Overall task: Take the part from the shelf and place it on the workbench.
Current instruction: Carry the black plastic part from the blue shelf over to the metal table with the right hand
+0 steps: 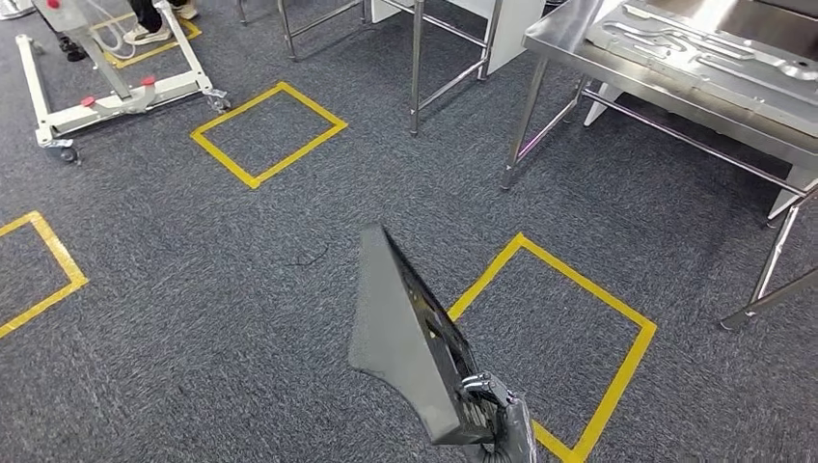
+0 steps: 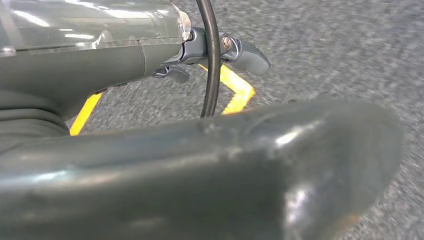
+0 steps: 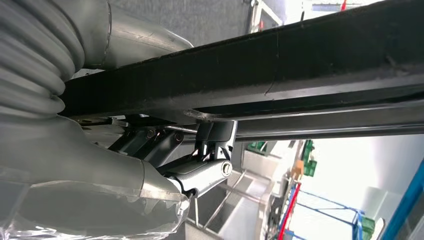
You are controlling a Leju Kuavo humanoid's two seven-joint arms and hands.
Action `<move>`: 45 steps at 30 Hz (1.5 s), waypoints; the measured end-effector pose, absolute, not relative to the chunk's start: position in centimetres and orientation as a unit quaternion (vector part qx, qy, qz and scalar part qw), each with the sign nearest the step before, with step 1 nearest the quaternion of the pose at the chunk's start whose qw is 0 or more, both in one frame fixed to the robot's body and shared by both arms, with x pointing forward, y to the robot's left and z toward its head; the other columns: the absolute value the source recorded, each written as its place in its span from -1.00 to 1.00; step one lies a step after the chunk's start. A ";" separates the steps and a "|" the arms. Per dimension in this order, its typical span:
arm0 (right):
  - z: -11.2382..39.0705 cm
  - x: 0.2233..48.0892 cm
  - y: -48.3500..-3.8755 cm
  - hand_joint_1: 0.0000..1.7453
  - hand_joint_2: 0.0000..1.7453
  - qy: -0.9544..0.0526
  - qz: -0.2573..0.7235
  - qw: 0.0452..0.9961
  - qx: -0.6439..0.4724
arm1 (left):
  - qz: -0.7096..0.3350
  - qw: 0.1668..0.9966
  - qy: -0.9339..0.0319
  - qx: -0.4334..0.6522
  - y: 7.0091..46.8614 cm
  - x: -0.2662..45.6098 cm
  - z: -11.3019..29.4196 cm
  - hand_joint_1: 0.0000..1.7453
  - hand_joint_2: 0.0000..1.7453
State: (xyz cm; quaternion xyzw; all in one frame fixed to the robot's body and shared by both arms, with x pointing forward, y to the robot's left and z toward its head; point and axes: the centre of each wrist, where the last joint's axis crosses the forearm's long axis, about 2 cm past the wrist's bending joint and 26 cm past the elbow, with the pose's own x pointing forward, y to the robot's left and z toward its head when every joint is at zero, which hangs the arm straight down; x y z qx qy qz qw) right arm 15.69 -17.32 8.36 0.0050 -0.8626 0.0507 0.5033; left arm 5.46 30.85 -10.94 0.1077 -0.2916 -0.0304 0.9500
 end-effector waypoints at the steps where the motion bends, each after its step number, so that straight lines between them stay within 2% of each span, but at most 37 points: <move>1: 8.4 15.7 -17.3 1.00 1.00 -0.863 0.052 0.502 0.005 | -0.030 0.950 -0.293 0.108 30.8 5.5 -10.9 -1.00 -1.00; 19: 8.3 15.5 -16.9 1.00 1.00 -0.858 0.050 0.511 0.004 | -0.026 0.949 -0.294 0.109 30.8 5.4 -10.9 -1.00 -1.00; 45: 7.8 14.6 -17.1 1.00 1.00 -0.851 0.070 0.517 -0.057 | -0.029 0.952 -0.291 0.096 30.1 4.9 -11.0 -1.00 -1.00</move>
